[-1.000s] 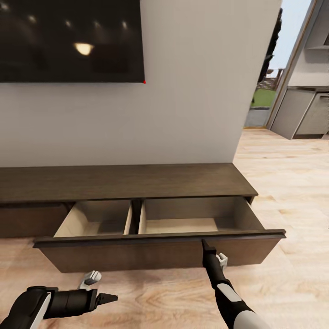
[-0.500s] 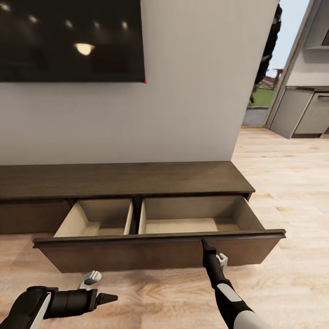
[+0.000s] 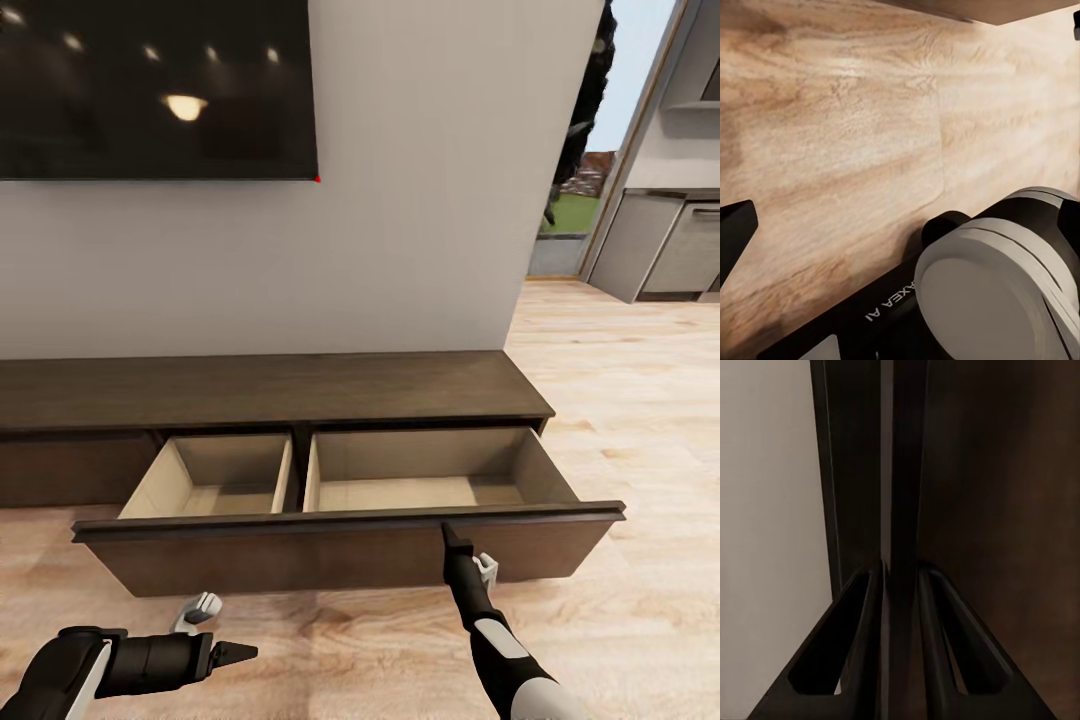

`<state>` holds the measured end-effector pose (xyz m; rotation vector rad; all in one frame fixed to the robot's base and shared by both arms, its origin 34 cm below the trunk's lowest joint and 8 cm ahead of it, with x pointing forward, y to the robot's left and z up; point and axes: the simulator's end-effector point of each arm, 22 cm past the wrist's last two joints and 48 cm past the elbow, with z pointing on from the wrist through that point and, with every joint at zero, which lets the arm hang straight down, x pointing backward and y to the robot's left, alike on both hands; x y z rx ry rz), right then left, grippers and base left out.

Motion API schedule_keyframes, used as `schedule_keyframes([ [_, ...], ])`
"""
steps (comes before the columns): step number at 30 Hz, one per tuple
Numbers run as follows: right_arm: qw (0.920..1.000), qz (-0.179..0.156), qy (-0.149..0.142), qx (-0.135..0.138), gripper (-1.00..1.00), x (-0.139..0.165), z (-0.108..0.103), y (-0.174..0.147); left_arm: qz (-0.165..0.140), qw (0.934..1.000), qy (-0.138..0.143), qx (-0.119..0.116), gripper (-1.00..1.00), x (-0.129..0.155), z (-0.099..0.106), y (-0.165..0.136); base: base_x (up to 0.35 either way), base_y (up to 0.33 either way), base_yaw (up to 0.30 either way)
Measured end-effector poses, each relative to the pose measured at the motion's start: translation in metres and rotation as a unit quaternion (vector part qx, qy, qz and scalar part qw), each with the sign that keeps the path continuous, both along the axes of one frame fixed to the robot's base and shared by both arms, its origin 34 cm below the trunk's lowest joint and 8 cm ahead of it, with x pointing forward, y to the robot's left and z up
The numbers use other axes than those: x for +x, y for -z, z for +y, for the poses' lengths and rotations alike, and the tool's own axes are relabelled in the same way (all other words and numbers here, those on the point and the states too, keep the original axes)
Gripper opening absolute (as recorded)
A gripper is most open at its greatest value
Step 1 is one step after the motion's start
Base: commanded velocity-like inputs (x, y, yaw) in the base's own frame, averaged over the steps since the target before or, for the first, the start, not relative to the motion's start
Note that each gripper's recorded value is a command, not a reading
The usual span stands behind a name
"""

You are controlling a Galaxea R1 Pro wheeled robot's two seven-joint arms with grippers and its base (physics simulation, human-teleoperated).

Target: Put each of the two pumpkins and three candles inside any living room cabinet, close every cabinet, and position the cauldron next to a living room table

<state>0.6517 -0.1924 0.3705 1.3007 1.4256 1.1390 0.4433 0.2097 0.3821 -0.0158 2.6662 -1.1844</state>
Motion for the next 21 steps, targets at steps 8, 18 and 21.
schedule_keyframes([
  [8, 1.0, 0.0, -0.001, -0.001, -1.0, 0.0, 0.0, 0.0, 0.0, 1.0, 0.0, 0.0, 1.0, 0.0002, 0.0, -0.0002, -0.002, 0.0, 0.0],
  [18, 1.0, 0.0, -0.001, -0.001, -1.0, 0.0, 0.0, 0.0, 0.0, 1.0, 0.0, 0.0, 1.0, 0.0, 0.0, 0.0, 0.0, 0.0, 0.0],
  [21, 1.0, 0.0, -0.001, -0.001, 1.0, 0.0, 0.0, 0.0, 0.0, 1.0, 0.0, 0.0, 1.0, 0.0, 0.0, 0.0001, 0.0, 0.0, 0.0],
])
